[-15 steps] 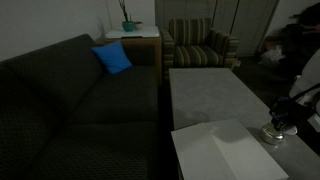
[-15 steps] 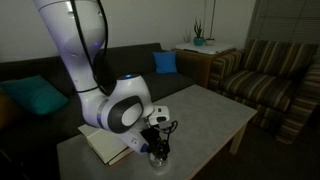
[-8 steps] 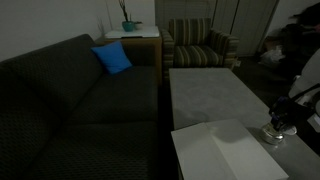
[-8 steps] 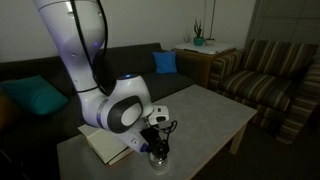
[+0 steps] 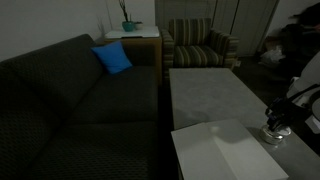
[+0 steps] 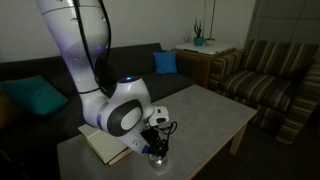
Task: Close the candle tin
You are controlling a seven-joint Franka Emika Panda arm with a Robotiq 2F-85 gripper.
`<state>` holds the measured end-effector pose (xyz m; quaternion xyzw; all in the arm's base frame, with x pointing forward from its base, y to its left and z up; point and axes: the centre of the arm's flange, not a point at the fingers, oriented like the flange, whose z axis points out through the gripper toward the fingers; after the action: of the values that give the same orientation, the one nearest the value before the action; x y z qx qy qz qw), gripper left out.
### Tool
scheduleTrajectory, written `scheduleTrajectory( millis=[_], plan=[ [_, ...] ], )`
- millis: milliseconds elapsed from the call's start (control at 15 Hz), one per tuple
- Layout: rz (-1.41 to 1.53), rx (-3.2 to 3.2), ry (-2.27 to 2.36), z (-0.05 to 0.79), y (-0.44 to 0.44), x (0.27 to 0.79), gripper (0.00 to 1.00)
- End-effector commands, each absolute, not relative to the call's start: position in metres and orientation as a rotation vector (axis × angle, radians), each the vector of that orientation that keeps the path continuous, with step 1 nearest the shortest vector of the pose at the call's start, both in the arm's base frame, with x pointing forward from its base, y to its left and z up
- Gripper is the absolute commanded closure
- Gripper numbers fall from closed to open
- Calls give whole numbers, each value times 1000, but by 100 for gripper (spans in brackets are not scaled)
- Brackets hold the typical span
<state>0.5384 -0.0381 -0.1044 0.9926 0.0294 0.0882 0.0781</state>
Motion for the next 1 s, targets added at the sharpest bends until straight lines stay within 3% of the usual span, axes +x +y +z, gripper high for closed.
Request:
scheduleTrajectory(
  millis=[0, 933],
  plan=[
    [344, 3026, 160, -109, -51, 541, 56],
    [284, 3176, 155, -105, -72, 561, 56]
  ],
)
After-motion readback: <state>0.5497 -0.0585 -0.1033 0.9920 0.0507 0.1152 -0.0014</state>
